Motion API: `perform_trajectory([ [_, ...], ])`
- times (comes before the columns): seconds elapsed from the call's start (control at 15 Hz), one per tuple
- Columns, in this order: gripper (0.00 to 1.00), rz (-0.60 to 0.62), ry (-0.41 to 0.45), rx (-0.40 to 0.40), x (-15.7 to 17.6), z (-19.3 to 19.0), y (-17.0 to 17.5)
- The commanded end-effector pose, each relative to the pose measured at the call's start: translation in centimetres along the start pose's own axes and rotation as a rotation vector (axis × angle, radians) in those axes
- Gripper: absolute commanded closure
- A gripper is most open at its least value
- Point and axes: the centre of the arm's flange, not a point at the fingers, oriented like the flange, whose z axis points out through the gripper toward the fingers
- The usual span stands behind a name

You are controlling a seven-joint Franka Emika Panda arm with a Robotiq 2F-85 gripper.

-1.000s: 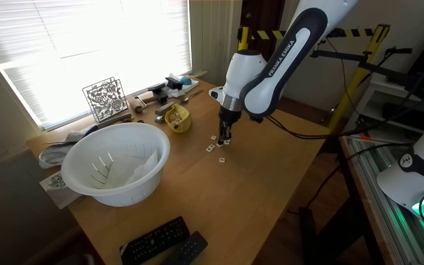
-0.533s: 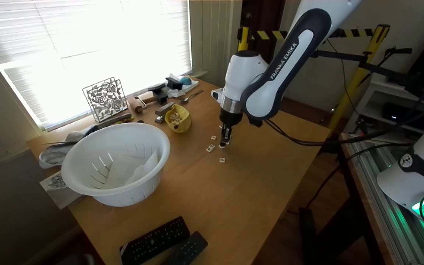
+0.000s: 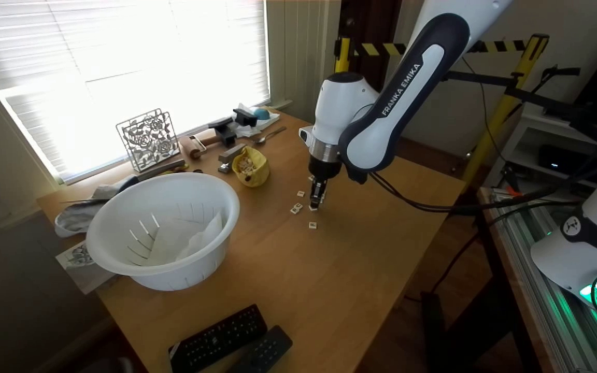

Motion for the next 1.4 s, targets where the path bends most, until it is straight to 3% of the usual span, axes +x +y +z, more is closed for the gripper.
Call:
perform_trajectory([
  [0.0, 1.0, 0.069, -0.042, -0.033, -1.4, -0.3, -1.0],
  [0.47, 1.0, 0.286, -0.045, -0.122, -2.2, -0.1, -1.1],
  [1.33, 1.0, 0.547, -0.054, -0.159, -2.2, 0.5, -1.9],
])
